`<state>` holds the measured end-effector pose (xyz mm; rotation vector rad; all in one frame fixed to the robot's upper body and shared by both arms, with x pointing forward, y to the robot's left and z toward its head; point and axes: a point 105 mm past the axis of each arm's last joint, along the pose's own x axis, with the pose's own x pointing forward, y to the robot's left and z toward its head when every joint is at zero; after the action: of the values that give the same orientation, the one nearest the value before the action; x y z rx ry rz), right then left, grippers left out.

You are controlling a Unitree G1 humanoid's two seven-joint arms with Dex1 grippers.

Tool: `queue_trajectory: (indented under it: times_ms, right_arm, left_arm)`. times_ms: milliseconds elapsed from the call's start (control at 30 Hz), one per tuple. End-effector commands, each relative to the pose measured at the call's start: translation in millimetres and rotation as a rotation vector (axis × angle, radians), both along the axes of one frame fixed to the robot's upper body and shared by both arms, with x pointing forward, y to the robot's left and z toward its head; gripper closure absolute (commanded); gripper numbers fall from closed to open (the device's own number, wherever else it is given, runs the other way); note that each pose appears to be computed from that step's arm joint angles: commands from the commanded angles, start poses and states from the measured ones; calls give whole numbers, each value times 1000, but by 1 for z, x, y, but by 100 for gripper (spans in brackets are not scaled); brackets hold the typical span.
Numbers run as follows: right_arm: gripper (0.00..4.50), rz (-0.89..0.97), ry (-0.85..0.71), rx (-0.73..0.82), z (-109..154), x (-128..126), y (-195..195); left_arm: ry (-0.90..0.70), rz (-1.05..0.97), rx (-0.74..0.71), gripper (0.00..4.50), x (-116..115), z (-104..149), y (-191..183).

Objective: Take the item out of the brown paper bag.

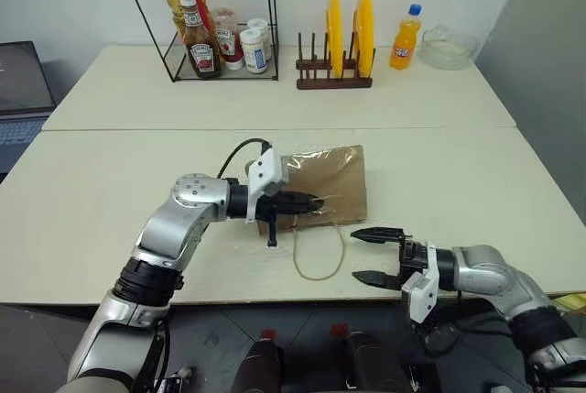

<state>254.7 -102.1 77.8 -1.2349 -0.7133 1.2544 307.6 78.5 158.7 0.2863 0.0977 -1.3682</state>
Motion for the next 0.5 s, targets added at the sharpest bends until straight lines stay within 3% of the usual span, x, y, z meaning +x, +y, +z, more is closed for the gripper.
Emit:
queue_trajectory:
  times_ms: [33,500]
  right_arm:
    - [4,-19,-3,-96,-23,7,-5]
    - [4,46,-177,-38,-15,29,36]
  left_arm:
    - [-68,-10,-33,450,-1,23,2]
    - [-56,-5,-33,450,0,22,4]
